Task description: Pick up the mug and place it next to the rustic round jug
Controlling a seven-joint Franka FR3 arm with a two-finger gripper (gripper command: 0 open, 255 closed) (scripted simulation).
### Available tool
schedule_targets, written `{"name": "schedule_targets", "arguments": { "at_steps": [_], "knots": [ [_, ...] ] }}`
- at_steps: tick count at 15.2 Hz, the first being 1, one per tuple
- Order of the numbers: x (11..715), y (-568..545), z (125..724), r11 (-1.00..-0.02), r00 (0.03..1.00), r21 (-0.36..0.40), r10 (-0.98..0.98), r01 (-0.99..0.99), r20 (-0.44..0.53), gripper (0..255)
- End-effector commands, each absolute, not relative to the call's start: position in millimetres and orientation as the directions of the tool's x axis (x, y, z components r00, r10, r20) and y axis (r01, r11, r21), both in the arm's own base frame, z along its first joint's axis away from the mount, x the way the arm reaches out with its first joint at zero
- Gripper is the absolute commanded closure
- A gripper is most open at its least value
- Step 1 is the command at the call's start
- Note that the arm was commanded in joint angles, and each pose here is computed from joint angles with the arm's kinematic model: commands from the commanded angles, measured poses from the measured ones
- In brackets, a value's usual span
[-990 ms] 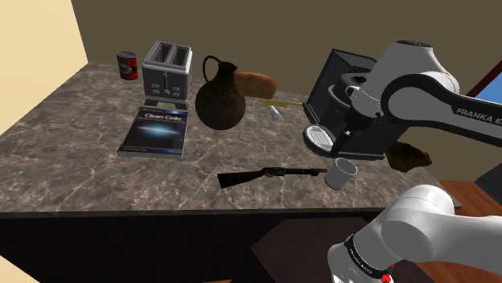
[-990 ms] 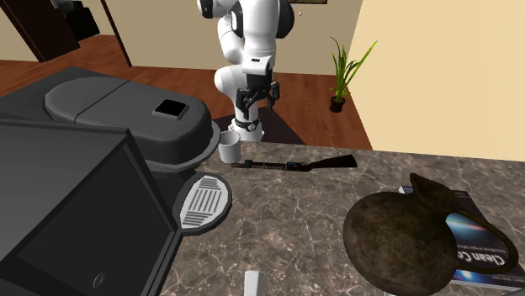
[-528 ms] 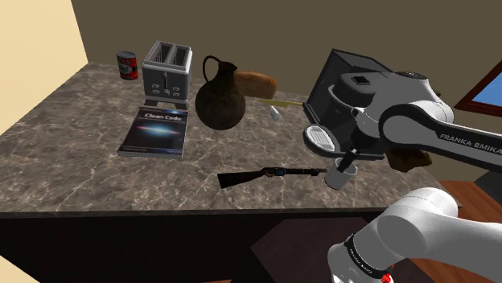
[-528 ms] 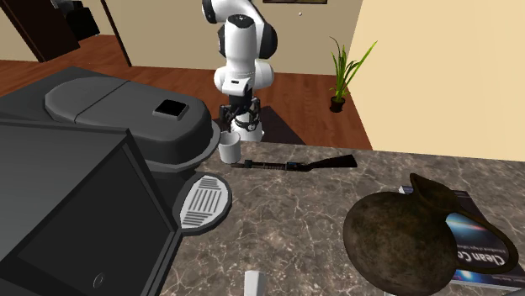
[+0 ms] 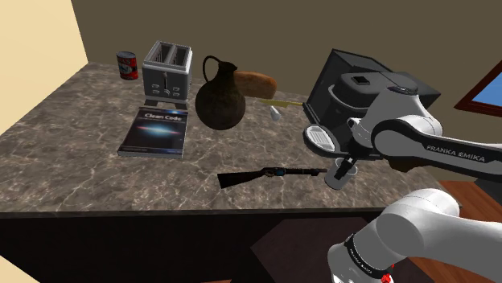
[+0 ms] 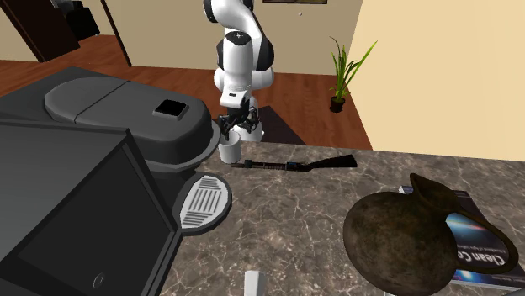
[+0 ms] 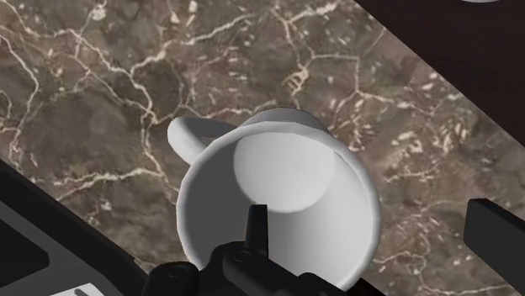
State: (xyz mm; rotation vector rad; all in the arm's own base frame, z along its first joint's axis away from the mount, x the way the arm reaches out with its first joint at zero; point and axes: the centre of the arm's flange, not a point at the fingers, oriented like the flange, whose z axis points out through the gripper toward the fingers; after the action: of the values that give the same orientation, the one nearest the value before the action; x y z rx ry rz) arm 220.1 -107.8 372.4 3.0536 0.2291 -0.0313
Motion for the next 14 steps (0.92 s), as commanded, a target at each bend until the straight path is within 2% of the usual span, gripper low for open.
{"name": "schedule_targets", "arguments": {
  "at_steps": [1,7,8,14],
  "knots": [
    [220.7,-107.6,367.2,-0.986,0.989,0.077,0.148,0.150,-0.026,0],
    [220.7,-107.7,367.2,-0.986,0.989,0.077,0.148,0.150,-0.026,0],
    [220.7,-107.6,367.2,-0.986,0.989,0.077,0.148,0.150,-0.026,255],
    [220.7,-107.6,367.2,-0.986,0.989,0.077,0.148,0.150,-0.026,255]
  ]
}}
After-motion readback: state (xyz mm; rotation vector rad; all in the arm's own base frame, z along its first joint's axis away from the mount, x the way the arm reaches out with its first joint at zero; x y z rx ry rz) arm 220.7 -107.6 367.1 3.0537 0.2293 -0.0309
